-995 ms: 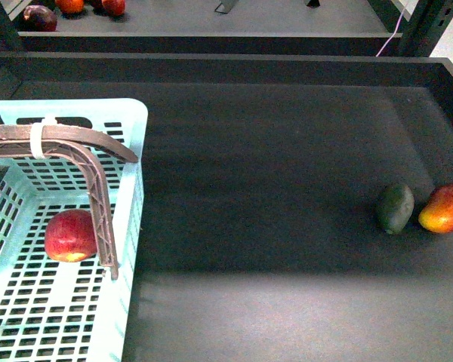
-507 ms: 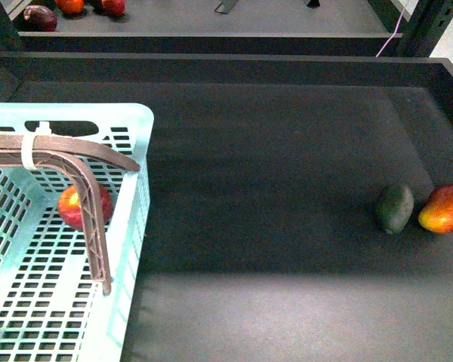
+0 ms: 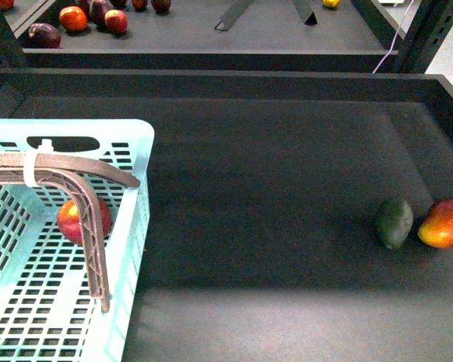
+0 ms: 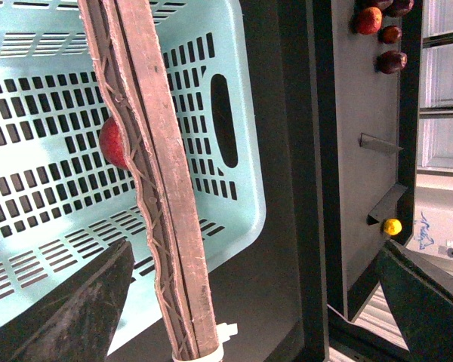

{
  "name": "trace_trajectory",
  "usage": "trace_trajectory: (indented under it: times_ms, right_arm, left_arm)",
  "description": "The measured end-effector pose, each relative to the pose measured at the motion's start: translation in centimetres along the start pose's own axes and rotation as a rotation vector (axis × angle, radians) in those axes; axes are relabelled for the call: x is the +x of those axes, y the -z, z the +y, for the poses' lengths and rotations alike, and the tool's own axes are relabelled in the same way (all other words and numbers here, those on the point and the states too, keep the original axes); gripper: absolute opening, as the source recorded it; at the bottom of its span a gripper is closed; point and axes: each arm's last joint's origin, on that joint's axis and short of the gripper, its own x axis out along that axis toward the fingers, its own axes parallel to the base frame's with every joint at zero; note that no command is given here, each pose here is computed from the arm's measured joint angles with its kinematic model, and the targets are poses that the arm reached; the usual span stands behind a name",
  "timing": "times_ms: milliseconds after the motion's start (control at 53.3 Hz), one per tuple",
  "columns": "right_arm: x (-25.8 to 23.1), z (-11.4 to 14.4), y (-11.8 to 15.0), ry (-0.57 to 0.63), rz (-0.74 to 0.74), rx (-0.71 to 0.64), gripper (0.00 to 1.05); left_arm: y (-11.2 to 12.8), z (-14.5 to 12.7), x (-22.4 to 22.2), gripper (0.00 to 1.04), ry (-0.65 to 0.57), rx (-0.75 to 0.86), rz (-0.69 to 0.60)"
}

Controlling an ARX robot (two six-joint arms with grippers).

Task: Pick apple with right arm and hold basket with left

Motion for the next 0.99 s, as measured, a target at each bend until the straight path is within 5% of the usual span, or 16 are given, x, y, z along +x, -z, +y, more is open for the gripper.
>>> trace_trajectory:
  times_ms: [94, 206, 319, 450, 995]
  right_arm:
    - [0.0, 0.0, 0.0, 0.0, 0.0, 0.0, 0.96]
    - [0.0, 0.0, 0.0, 0.0, 0.0, 0.0, 0.96]
    - [0.0, 0.0, 0.0, 0.0, 0.0, 0.0, 0.96]
    - [0.0, 0.0, 0.0, 0.0, 0.0, 0.0, 0.96]
    - [0.0, 0.0, 0.0, 0.0, 0.0, 0.0, 0.96]
  left_arm:
    - [0.1, 0.8, 0.7, 0.84, 0.275, 0.259, 0.027]
    - [-0.7, 2.6, -0.2, 0.63, 0.563, 0.751, -0.203]
    - [-1.6, 4.0, -1.4, 0.34, 0.585, 1.14, -0.405]
    - [-1.9, 5.8, -1.8, 0.05, 0.56, 1.25, -0.43]
    - [-2.8, 9.3, -3.0, 0.03, 0.561, 1.277, -0.449]
